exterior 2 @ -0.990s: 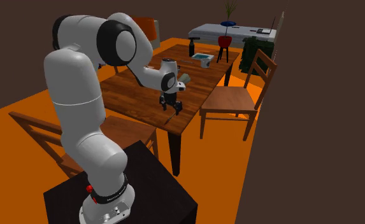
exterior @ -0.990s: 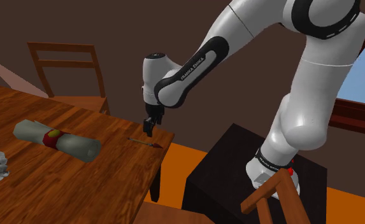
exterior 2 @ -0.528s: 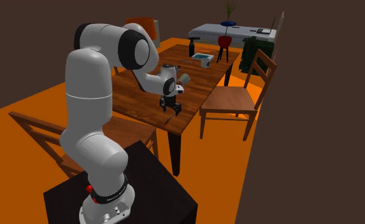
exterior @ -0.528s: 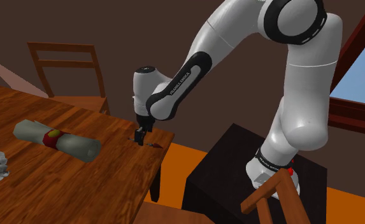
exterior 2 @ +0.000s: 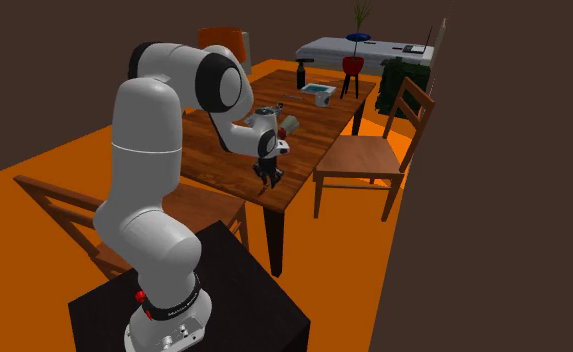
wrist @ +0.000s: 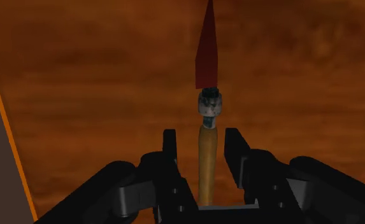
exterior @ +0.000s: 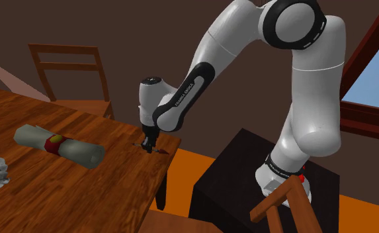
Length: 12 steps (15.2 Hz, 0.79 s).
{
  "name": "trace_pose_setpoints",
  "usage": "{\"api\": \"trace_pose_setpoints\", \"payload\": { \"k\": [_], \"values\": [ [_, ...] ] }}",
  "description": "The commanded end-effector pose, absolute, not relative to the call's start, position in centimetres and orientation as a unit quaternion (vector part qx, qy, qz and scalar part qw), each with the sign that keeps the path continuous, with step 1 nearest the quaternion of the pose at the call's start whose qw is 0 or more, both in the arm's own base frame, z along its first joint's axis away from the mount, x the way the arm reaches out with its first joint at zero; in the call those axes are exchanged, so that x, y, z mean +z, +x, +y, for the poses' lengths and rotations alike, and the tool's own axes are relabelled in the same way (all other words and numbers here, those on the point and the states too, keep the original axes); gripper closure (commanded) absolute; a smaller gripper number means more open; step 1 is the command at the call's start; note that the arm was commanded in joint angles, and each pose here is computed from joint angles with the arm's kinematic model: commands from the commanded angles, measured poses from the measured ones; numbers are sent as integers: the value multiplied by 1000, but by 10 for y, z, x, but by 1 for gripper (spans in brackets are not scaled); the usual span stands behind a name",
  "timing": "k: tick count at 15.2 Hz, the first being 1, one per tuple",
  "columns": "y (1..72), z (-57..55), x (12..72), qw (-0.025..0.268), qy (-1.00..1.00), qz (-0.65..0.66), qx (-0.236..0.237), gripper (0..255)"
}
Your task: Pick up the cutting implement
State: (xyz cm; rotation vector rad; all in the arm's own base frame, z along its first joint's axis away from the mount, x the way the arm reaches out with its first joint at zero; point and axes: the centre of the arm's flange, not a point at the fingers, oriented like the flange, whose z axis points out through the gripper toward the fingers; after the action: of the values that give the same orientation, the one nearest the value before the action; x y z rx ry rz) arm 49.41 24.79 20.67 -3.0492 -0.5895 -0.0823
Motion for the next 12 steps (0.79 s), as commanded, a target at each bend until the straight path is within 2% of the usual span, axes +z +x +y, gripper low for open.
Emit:
{"api": "trace_pose_setpoints", "payload": {
  "k": [1,8,12],
  "values": [
    [492,250,205,18,-981,-192,-25,255],
    [492,251,204,18,-981,-192,-25,255],
    [492,251,225,18,-981,-192,-25,255]
  ]
}}
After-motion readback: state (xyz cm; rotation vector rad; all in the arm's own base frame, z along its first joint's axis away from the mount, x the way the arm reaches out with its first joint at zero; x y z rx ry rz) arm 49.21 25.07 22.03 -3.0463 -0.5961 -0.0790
